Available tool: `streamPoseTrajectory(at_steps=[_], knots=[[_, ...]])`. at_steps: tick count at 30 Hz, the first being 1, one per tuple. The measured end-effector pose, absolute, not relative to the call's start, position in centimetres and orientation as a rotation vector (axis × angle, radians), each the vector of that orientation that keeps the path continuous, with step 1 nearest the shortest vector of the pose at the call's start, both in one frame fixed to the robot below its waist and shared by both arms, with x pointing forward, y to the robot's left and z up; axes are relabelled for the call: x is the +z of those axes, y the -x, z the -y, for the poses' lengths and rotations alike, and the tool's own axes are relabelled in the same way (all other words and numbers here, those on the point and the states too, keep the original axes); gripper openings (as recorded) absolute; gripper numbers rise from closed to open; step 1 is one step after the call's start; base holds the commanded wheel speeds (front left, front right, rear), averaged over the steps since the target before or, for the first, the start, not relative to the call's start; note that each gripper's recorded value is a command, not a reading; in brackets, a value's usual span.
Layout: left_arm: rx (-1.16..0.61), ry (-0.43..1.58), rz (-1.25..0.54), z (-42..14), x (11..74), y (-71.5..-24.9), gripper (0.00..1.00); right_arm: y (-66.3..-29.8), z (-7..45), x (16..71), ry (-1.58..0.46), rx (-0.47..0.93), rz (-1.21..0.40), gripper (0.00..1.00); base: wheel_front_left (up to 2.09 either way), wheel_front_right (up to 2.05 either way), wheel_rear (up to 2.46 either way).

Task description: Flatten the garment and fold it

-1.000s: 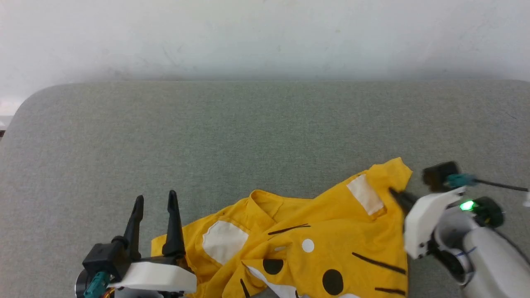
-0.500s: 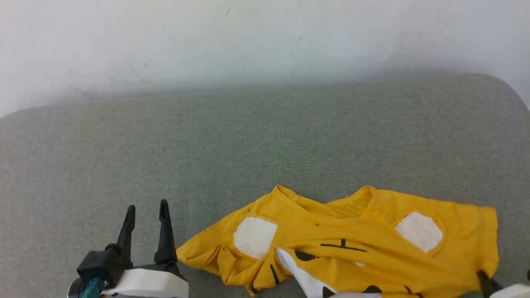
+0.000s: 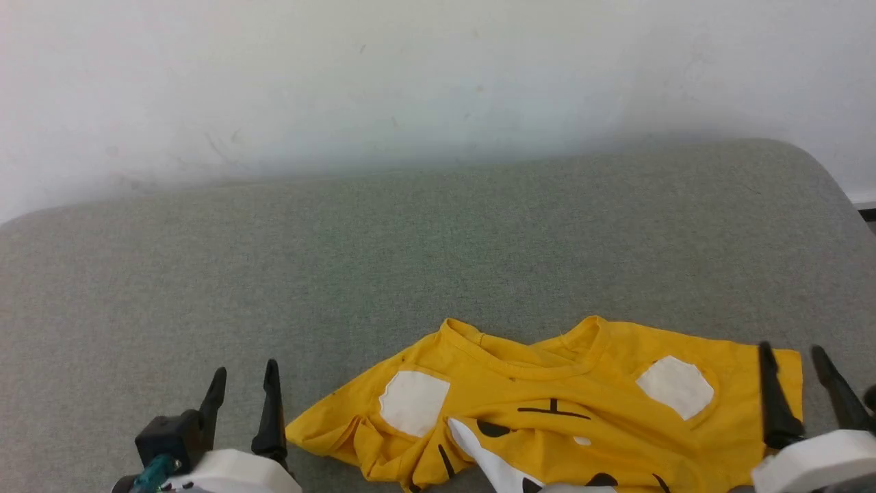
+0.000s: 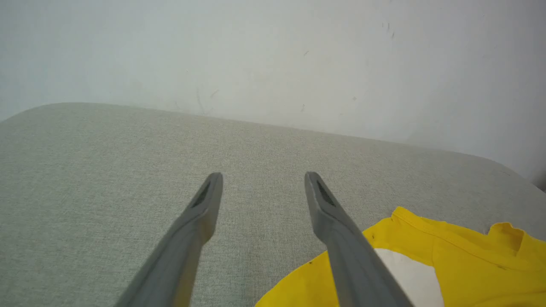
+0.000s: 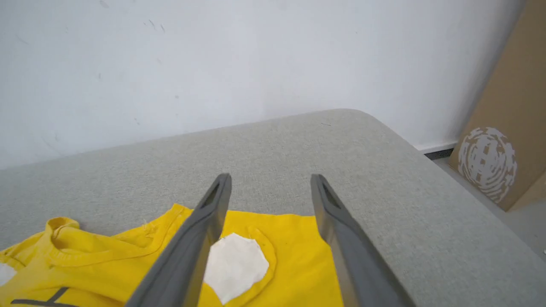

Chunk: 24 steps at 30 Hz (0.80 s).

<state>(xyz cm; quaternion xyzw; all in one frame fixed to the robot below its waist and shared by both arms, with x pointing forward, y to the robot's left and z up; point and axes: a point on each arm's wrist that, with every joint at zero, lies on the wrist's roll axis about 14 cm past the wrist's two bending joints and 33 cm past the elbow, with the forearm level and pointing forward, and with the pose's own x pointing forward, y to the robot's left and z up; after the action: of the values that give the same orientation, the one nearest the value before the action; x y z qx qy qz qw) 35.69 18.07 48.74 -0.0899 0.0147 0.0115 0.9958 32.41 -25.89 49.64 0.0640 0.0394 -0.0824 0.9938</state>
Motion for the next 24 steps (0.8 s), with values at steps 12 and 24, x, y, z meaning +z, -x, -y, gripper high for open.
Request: streamPoseTrajectory(at_steps=[12,24], knots=[[-0.164,0.068,-0.538,-16.4,42.8,-36.8,1.0,-33.3,19.5,52.3,-0.083,0.046,-0.042,1.0,0.0,0.0,0.0],[-0.352,-0.173,-1.014,-14.1,37.7,-35.1,0.34,-33.4,19.9,50.3,-0.115,0.028,-0.107,1.0,0.0,0.0,0.0]])
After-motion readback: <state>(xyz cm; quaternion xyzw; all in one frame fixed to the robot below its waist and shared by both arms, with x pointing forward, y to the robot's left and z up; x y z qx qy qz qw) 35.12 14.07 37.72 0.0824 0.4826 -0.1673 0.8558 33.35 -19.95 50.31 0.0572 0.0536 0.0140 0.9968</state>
